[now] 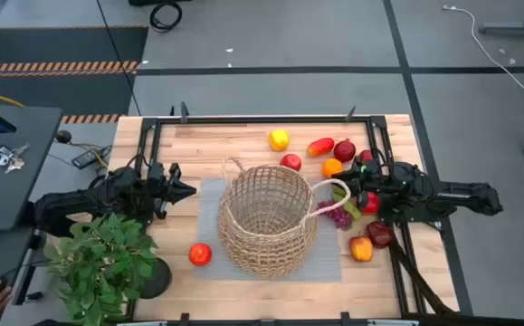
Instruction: Build produce basket
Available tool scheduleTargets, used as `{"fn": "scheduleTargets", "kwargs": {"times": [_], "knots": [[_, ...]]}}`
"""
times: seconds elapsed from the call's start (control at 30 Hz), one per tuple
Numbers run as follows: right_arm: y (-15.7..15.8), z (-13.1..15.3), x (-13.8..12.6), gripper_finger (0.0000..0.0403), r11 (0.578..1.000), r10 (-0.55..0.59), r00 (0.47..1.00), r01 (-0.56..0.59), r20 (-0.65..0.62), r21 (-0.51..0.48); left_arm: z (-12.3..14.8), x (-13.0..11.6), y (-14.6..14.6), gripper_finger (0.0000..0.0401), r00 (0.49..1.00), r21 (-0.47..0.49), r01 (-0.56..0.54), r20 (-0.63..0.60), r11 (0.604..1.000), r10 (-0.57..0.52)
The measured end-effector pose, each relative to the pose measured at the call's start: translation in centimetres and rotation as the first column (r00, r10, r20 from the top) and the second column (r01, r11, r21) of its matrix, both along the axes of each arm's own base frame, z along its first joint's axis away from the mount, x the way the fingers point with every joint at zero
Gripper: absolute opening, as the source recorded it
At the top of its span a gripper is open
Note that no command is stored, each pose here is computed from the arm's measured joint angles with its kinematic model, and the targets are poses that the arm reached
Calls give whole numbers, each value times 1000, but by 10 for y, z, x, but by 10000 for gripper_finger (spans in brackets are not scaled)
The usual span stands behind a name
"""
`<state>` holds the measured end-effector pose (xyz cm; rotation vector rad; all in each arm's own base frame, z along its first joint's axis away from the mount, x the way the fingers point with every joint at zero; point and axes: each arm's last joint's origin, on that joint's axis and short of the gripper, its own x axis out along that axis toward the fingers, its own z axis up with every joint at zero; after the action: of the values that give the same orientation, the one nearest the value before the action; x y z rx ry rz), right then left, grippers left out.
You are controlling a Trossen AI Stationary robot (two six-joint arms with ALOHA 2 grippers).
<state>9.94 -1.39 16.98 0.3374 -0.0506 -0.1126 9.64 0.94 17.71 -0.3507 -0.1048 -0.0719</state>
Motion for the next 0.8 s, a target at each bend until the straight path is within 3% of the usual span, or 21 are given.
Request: {"fn": "scheduleTargets", "kwargs": {"times": [0.8], "knots": [[0, 0, 0, 122, 1000, 0, 1000, 0, 0, 0, 0, 0, 0, 30, 1000, 0, 0, 0, 1000, 0]]}}
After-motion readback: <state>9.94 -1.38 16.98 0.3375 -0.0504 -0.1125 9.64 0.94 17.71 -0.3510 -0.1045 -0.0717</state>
